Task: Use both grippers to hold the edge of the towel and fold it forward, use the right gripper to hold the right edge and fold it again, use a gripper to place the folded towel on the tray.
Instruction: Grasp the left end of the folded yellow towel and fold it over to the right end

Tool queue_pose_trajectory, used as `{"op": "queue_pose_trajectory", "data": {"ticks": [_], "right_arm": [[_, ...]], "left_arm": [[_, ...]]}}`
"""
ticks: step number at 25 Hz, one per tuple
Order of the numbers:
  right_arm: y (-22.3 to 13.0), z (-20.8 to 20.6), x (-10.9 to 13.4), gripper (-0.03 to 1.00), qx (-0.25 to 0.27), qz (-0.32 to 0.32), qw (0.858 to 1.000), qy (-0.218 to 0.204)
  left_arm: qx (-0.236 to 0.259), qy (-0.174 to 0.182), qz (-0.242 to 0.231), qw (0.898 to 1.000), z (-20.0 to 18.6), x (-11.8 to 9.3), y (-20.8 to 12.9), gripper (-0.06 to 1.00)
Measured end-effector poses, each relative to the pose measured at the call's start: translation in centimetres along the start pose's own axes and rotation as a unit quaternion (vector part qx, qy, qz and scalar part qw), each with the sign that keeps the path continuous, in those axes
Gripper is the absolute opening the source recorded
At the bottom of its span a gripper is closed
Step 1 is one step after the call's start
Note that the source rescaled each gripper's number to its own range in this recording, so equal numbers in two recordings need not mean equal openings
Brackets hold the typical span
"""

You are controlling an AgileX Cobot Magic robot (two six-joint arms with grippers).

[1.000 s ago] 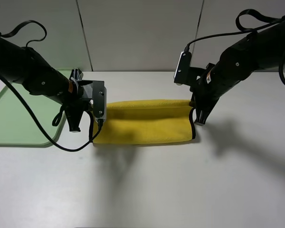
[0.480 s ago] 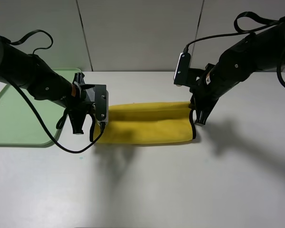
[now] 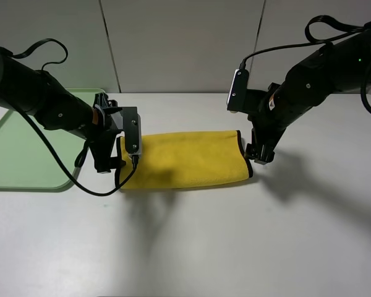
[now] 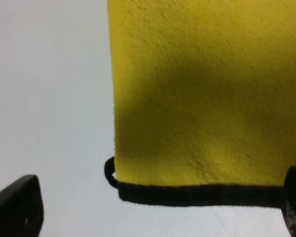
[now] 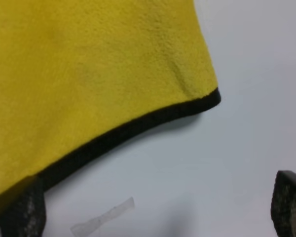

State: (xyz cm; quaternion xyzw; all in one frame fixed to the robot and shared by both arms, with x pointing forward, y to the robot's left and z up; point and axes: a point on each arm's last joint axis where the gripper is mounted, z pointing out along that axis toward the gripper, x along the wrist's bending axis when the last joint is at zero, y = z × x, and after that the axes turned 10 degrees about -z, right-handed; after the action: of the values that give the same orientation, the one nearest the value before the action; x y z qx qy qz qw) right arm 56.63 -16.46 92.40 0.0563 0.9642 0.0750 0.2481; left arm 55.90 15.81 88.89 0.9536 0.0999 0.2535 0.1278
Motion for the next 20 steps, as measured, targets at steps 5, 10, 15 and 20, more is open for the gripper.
{"op": "queue_pose_trajectory", "data": {"ticks": [5, 10, 15, 20], "right_arm": [[0.0, 0.0, 0.0, 1.00, 0.000, 0.000, 1.000, 0.000], [0.1, -1.0, -0.4, 1.00, -0.004, 0.011, 1.000, -0.010], [0.3, -3.3, -1.2, 1.00, -0.020, 0.052, 0.998, -0.037], [0.0, -7.0, -1.8, 1.00, -0.017, 0.108, 0.993, -0.052]], "left_arm": [[0.000, 0.000, 0.000, 1.000, 0.0, 0.0, 0.0, 0.99], [0.000, 0.000, 0.000, 1.000, 0.0, 0.0, 0.0, 0.99], [0.000, 0.000, 0.000, 1.000, 0.0, 0.0, 0.0, 0.99], [0.000, 0.000, 0.000, 1.000, 0.0, 0.0, 0.0, 0.99]]}}
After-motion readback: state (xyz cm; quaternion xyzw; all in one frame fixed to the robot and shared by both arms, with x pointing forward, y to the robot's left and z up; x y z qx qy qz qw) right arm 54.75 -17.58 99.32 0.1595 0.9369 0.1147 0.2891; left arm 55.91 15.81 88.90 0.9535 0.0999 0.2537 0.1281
